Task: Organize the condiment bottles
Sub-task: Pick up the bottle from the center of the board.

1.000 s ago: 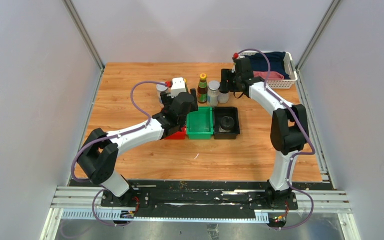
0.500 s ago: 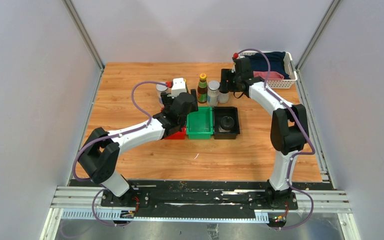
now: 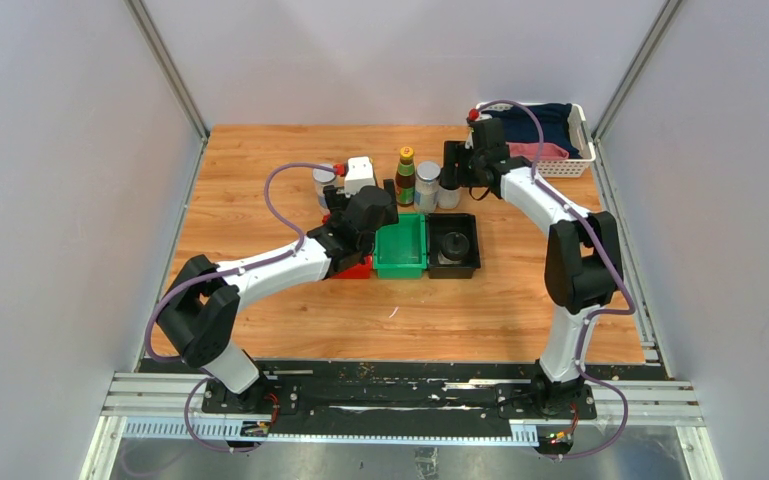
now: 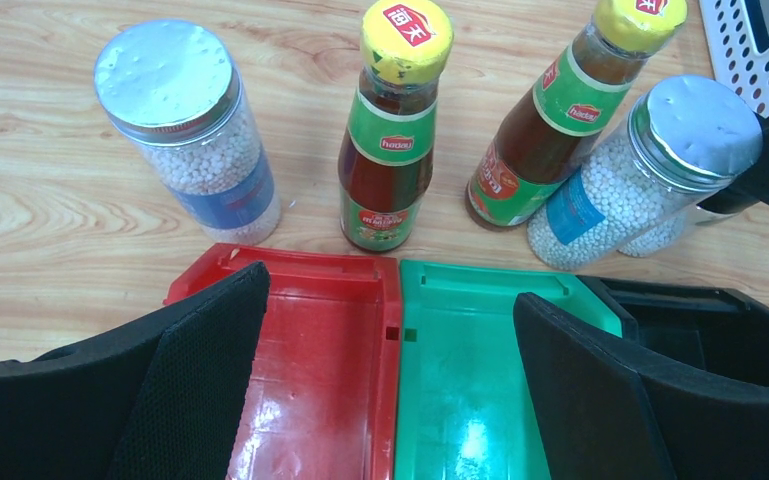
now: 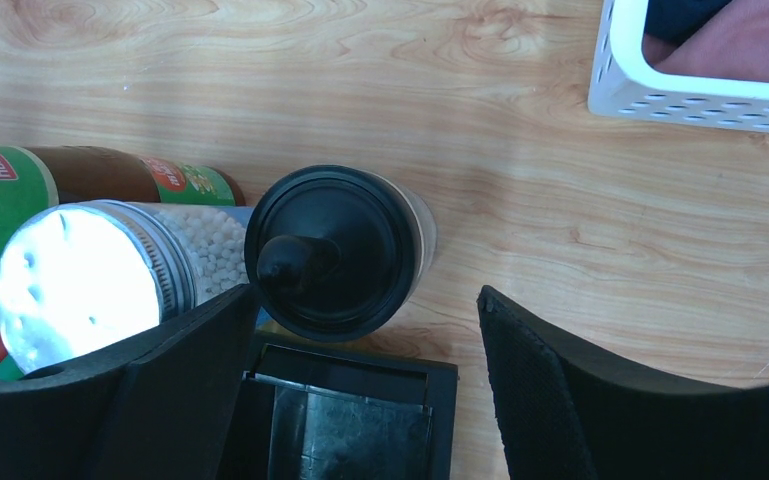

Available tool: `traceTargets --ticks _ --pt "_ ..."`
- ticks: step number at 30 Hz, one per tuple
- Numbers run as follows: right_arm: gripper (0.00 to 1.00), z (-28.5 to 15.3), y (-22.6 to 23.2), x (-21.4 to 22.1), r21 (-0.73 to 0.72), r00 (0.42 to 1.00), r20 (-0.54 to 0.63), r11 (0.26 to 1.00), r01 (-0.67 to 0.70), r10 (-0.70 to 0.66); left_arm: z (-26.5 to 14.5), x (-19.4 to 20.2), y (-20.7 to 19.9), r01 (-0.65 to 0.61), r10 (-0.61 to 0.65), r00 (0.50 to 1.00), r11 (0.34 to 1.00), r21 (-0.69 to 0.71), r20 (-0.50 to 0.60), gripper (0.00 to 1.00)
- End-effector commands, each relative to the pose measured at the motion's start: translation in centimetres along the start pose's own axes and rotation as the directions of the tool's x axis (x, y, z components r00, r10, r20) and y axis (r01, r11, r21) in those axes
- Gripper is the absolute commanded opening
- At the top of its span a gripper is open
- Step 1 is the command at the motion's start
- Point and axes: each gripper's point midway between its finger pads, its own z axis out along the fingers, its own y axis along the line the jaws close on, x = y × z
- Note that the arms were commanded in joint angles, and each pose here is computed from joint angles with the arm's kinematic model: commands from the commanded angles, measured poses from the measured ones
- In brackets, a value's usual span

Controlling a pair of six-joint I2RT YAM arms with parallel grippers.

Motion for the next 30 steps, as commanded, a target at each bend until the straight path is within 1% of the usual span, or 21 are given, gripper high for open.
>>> traceTargets --ticks 1,15,30 --pt "0.84 -1.1 -0.5 1.2 0.002 0.999 -0.043 1.0 -0.01 0.01 -0.2 -1.2 -0.8 0.041 -0.041 0.999 0.999 0.008 0.029 1.0" --pt "0.84 -1.2 -2.1 1.6 0.064 0.999 -0.054 0.998 -0.003 0.006 -0.3 -1.5 -0.8 0.033 -0.033 0.999 0.999 0.011 0.035 1.0" --pt "0.84 -0.9 -5.1 2.2 0.114 0.996 -0.07 0.992 -0.049 0.058 -0.4 -1.8 -0.6 0.028 -0.028 0.999 1.0 0.005 0.042 1.0"
